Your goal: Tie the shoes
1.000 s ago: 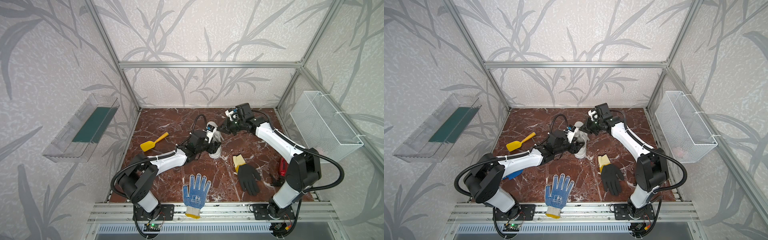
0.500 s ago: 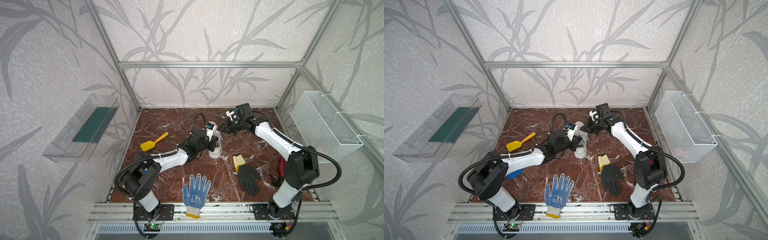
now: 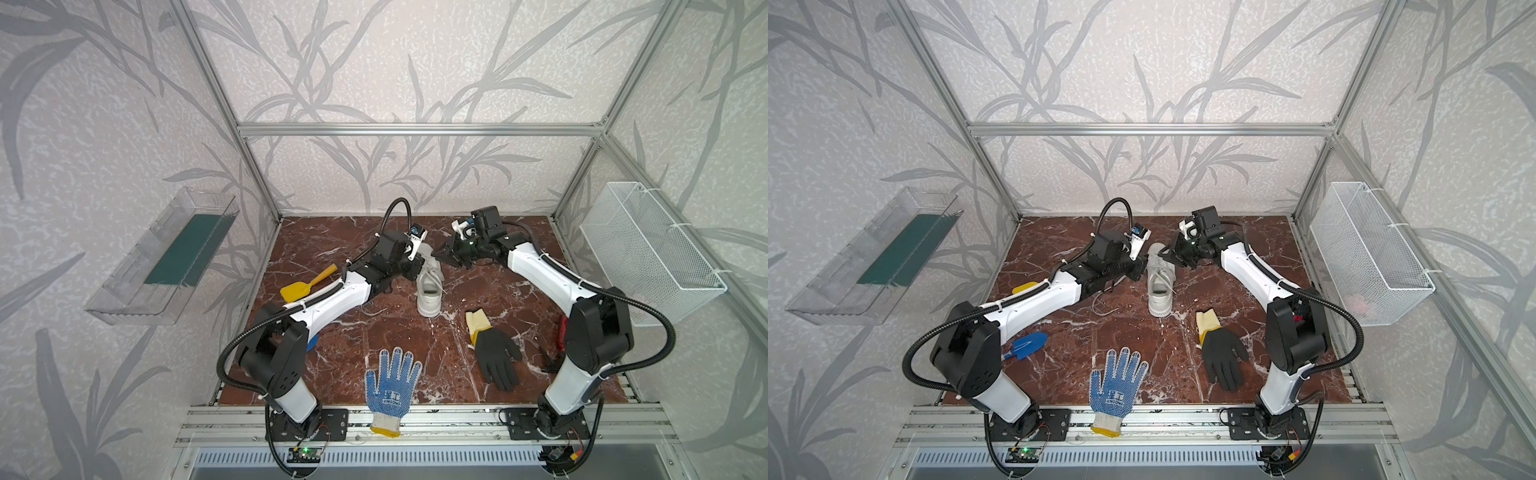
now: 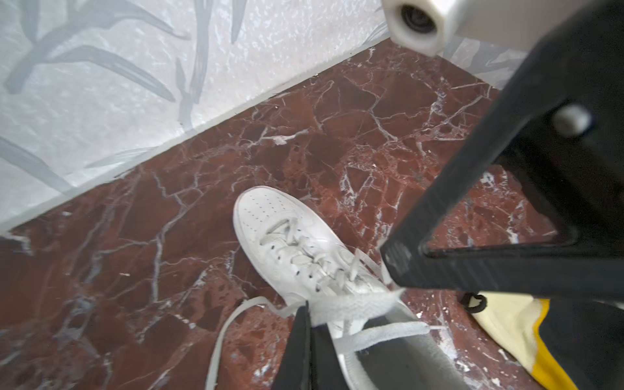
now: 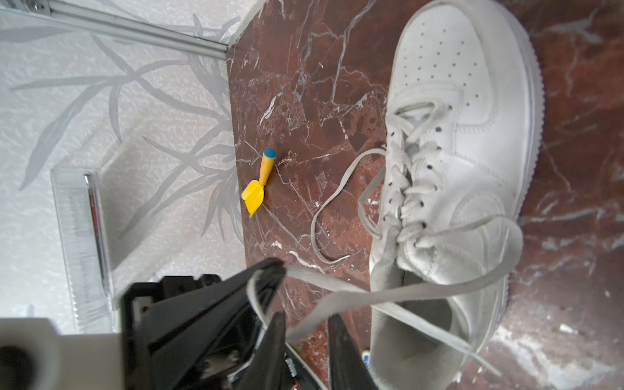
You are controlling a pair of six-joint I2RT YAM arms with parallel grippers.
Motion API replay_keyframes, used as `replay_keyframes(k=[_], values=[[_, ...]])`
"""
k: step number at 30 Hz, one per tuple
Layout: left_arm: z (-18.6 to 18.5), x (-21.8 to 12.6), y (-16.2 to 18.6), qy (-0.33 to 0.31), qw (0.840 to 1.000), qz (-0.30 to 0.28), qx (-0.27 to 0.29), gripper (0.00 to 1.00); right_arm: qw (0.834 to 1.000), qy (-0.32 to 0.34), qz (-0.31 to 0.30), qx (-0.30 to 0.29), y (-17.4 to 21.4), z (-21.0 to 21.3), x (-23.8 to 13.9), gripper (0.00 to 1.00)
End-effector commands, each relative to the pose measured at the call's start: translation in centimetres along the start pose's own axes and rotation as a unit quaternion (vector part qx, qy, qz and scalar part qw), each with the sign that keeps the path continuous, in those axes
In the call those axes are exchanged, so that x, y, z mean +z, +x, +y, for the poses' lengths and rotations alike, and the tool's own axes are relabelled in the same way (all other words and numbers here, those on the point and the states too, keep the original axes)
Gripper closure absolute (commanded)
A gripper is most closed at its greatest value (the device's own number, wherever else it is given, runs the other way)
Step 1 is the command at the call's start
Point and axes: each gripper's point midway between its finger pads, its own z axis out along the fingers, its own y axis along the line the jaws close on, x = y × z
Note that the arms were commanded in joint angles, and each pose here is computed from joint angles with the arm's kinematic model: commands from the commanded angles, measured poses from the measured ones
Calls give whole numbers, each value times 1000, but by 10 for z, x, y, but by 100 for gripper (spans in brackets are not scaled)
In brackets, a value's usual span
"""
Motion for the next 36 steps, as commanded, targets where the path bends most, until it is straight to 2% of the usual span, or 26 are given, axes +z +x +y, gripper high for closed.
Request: replay_keyframes(k=[1,9,11,14,21,27,33,36], values=[[19,4,15,-16,998,51,46,97,1000,-20,-6,13,-13,0,9,68],[56,23,-1,-32,993,87,76,97,999,-27,-5,29,-32,-14,19,62],[67,27,-9,-56,991,87,89,98,999,-26,-6,36,-35,-19,17,59],[73,28,-24,-54,990,83,97,98,999,-30,-4,40,-37,-26,16,55],[84,31,-54,-55,990,72,106,98,1000,-1,6,-20,-31,-51,21,49],[83,27,-85,-47,991,49,116,98,998,-1,9,-65,-30,-51,25,45],[86,21,-102,-55,990,36,124,98,992,47,12,-115,-34,-61,38,43],[87,19,-108,-58,990,31,127,97,991,62,24,-119,-33,-67,51,43]])
